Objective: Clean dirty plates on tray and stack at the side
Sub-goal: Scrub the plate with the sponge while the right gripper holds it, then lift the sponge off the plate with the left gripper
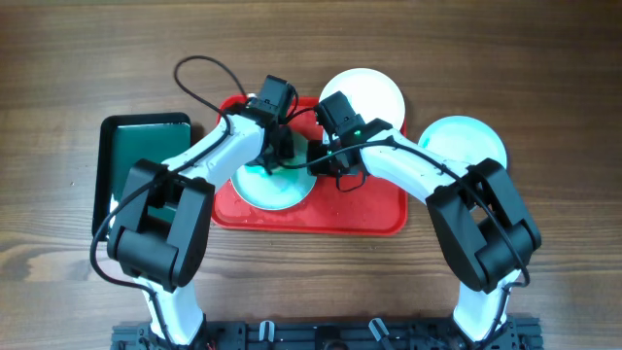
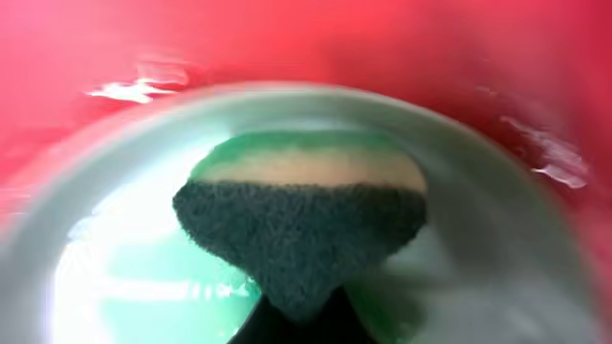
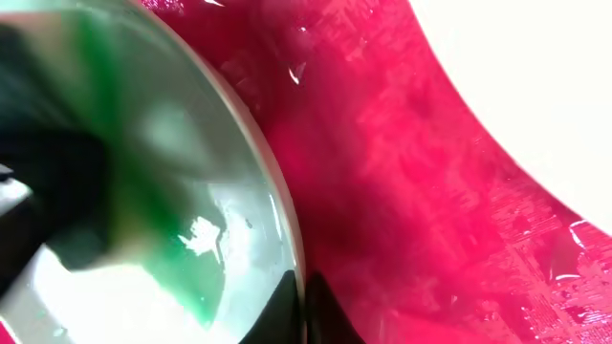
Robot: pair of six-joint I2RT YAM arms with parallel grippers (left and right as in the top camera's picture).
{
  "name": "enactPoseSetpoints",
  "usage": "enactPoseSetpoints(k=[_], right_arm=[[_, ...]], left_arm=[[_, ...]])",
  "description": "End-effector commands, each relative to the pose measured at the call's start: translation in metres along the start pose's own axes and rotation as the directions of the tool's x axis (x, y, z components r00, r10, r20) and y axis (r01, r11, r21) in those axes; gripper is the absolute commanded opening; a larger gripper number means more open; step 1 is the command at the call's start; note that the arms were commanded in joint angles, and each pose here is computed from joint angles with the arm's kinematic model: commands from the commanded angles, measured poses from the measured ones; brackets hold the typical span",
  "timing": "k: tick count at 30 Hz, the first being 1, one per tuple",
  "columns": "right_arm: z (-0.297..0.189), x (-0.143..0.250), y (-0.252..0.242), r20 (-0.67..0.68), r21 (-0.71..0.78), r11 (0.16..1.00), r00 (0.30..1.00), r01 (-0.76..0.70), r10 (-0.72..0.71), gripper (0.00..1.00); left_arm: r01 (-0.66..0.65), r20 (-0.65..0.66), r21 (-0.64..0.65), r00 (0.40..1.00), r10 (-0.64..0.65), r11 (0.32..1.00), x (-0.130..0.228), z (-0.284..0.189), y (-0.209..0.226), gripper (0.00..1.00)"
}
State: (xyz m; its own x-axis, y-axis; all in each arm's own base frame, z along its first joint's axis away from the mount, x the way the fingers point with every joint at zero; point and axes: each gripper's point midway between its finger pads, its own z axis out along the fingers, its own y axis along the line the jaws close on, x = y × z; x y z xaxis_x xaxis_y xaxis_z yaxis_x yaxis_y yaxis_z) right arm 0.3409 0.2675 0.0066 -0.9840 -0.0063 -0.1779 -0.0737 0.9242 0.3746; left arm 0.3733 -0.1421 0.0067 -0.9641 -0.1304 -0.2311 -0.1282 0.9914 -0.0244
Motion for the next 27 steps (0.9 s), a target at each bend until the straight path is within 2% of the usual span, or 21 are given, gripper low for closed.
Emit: enactPoseSetpoints(k=[1, 4, 5, 6, 8, 9, 10, 14, 17, 19, 23, 24, 26, 27], right_arm=[[0.004, -0.001, 0.001, -0.007, 0.000, 1.000, 1.000, 0.010, -0.010, 0.04], [0.004, -0.001, 0.001, -0.007, 0.000, 1.000, 1.000, 0.011, -0.011, 0.04], [0.004, -0.001, 0.001, -0.007, 0.000, 1.000, 1.000, 0.011, -0.011, 0.04], [0.004, -0.001, 0.001, -0.007, 0.000, 1.000, 1.000, 0.011, -0.011, 0.04], [0.004, -0.001, 0.001, -0.007, 0.000, 1.000, 1.000, 0.011, -0.011, 0.04], [0.004, -0.001, 0.001, -0.007, 0.000, 1.000, 1.000, 0.010, -0.010, 0.04], [0.004, -0.001, 0.001, -0.007, 0.000, 1.000, 1.000, 0.010, -0.010, 0.04], [0.004, -0.001, 0.001, -0.008, 0.000, 1.000, 1.000, 0.010, -0.010, 0.04], [0.004, 0.000, 0.001, -0.009, 0.000, 1.000, 1.000, 0.012, -0.012, 0.04], [0.004, 0.000, 0.002, -0.013, -0.006, 1.000, 1.000, 0.018, -0.018, 0.04], [0.004, 0.001, 0.002, -0.015, -0.005, 1.000, 1.000, 0.018, -0.018, 0.04], [0.004, 0.001, 0.002, -0.015, -0.005, 1.000, 1.000, 0.018, -0.018, 0.04], [0.004, 0.001, 0.002, -0.015, -0.005, 1.000, 1.000, 0.017, -0.018, 0.04], [0.004, 0.001, 0.002, -0.015, -0.005, 1.000, 1.000, 0.017, -0.017, 0.04]], left_arm=[[0.140, 0.105, -0.318, 0.988, -0.112, 0.938, -0.004, -0.003, 0.064, 0.04], [0.071, -0.063, -0.316, 0.993, -0.096, 0.946, 0.030, -0.004, 0.066, 0.04], [-0.025, -0.186, -0.217, 0.982, -0.016, 0.976, 0.048, -0.003, 0.051, 0.04], [-0.083, -0.255, -0.119, 0.966, 0.050, 0.989, 0.060, -0.003, 0.038, 0.04], [-0.182, -0.353, 0.165, 0.907, 0.230, 0.969, 0.083, -0.009, 0.000, 0.04], [-0.211, -0.361, 0.340, 0.871, 0.334, 0.917, 0.094, -0.019, -0.024, 0.04], [-0.220, -0.342, 0.429, 0.858, 0.383, 0.876, 0.097, -0.024, -0.037, 0.04], [-0.251, -0.234, 0.472, 0.889, 0.395, 0.845, 0.076, -0.020, -0.052, 0.04], [-0.252, -0.154, 0.477, 0.919, 0.362, 0.842, 0.056, -0.016, -0.063, 0.04], [-0.225, -0.105, 0.426, 0.950, 0.295, 0.877, 0.037, -0.010, -0.062, 0.04], [-0.067, -0.004, 0.113, 0.998, 0.068, 0.991, -0.003, 0.006, -0.016, 0.04], [0.008, 0.033, -0.002, 0.999, -0.008, 1.000, -0.011, 0.008, 0.008, 0.04], [0.082, 0.070, -0.141, 0.995, -0.073, 0.987, -0.019, 0.006, 0.044, 0.04], [0.093, 0.066, -0.170, 0.994, -0.082, 0.981, -0.020, 0.004, 0.054, 0.04]])
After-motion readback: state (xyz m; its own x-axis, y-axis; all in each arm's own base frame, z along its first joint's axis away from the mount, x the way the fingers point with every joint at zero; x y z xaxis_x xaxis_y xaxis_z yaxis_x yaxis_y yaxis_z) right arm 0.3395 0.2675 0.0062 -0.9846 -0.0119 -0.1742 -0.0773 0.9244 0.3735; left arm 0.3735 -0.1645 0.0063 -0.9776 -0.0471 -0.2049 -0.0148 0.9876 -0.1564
